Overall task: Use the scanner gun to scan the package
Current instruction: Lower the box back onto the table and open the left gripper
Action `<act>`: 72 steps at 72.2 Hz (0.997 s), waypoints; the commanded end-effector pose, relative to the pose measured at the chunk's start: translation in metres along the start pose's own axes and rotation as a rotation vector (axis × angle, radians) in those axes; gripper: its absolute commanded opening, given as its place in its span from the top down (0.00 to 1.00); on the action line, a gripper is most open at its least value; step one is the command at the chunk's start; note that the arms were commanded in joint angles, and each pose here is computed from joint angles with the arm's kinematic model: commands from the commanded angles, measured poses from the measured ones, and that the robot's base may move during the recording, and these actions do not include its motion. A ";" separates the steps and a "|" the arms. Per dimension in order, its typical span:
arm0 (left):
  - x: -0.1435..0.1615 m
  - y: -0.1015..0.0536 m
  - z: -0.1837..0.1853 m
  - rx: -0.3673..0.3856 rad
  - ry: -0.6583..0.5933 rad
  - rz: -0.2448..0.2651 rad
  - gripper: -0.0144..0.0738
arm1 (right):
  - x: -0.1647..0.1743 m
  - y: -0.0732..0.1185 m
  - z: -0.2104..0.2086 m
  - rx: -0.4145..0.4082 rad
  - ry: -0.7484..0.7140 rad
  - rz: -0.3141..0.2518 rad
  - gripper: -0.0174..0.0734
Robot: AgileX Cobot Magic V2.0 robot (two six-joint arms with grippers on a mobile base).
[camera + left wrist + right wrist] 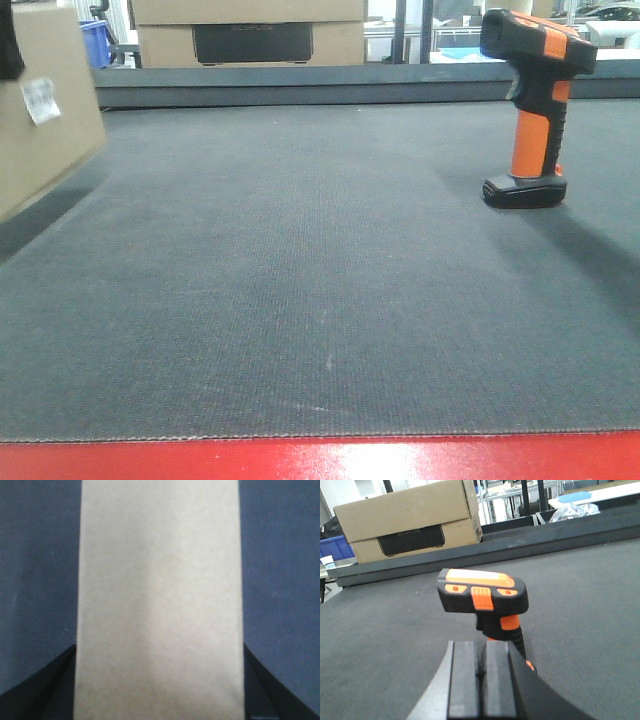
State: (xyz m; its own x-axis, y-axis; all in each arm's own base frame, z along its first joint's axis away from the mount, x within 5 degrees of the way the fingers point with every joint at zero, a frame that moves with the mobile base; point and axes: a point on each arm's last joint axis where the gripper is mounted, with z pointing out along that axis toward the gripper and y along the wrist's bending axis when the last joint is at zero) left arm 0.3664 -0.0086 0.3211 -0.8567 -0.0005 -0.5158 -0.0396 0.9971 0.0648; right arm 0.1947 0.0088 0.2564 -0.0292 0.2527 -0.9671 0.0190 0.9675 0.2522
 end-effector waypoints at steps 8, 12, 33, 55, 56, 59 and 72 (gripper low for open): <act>-0.001 0.000 0.014 0.001 0.011 0.010 0.96 | -0.001 0.000 -0.004 -0.004 0.009 -0.004 0.99; -0.001 -0.001 0.016 0.001 0.016 0.010 0.96 | -0.001 0.000 -0.004 -0.003 0.011 -0.004 0.99; -0.002 -0.001 0.016 0.005 0.003 0.008 0.87 | 0.000 0.000 -0.004 -0.003 0.014 -0.004 0.99; -0.001 -0.001 0.016 0.008 0.015 -0.001 0.29 | 0.000 0.000 -0.004 -0.003 0.014 -0.004 0.99; -0.001 -0.001 0.016 0.007 0.019 -0.001 0.27 | 0.000 0.000 -0.004 -0.003 0.014 -0.004 0.99; 0.000 -0.001 0.016 0.007 0.022 -0.001 0.22 | 0.000 0.000 -0.004 -0.003 0.014 -0.004 0.99; 0.000 0.000 0.008 0.003 0.020 -0.029 0.18 | 0.000 0.000 -0.004 -0.003 0.014 -0.004 0.99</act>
State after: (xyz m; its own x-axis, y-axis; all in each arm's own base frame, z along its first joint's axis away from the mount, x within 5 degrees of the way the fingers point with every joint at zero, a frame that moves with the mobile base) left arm 0.3753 -0.0092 0.3031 -0.8786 0.0033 -0.4775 -0.0332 0.9971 0.0680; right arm 0.1919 0.0091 0.2564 -0.0525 0.2548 -0.9656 0.0182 0.9670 0.2542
